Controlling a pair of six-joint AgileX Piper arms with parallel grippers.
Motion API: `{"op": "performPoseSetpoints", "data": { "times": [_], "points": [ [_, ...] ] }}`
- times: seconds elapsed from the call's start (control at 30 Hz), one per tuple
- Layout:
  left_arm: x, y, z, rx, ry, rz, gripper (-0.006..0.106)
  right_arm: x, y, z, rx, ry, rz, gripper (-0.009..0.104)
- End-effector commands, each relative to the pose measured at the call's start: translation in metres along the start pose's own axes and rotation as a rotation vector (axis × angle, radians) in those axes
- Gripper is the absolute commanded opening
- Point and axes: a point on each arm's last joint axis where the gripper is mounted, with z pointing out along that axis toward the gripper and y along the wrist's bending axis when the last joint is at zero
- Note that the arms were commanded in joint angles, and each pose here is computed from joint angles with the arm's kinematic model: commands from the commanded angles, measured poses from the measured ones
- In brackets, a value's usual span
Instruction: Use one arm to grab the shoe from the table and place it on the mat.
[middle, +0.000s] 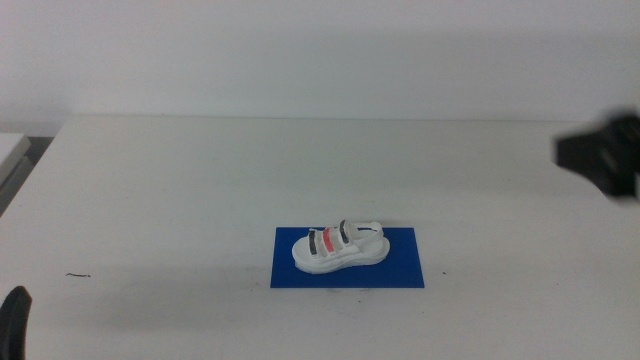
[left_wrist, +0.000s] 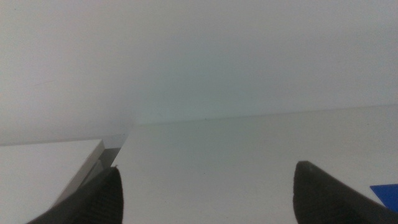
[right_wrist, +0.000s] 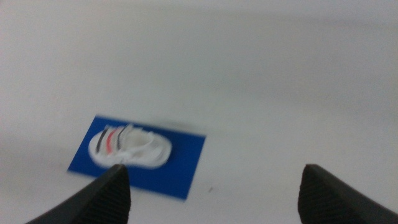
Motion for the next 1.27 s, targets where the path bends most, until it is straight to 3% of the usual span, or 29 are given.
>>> {"op": "performPoseSetpoints", "data": {
  "times": [0.0, 0.2, 0.47, 0.6, 0.83, 1.23],
  "points": [
    [-0.001, 0.000, 0.000, 0.002, -0.007, -0.005, 0.094, 0.028, -0.010, -0.016, 0.016, -0.183, -0.027, 0.093],
    [-0.001, 0.000, 0.000, 0.002, -0.007, -0.005, 0.094, 0.106, -0.022, -0.028, 0.073, -0.497, -0.209, 0.093],
    [-0.001, 0.000, 0.000, 0.002, -0.007, -0.005, 0.094, 0.184, -0.034, -0.021, 0.122, -0.456, -0.250, 0.093],
    [-0.001, 0.000, 0.000, 0.002, -0.007, -0.005, 0.094, 0.202, -0.041, -0.021, 0.210, -0.520, -0.243, 0.093],
    [-0.001, 0.000, 0.000, 0.002, -0.007, -0.005, 0.094, 0.216, -0.051, -0.010, 0.323, -0.463, -0.186, 0.093],
    [-0.001, 0.000, 0.000, 0.002, -0.007, -0.005, 0.094, 0.222, -0.052, -0.006, 0.322, -0.417, -0.179, 0.093]
  ]
}}
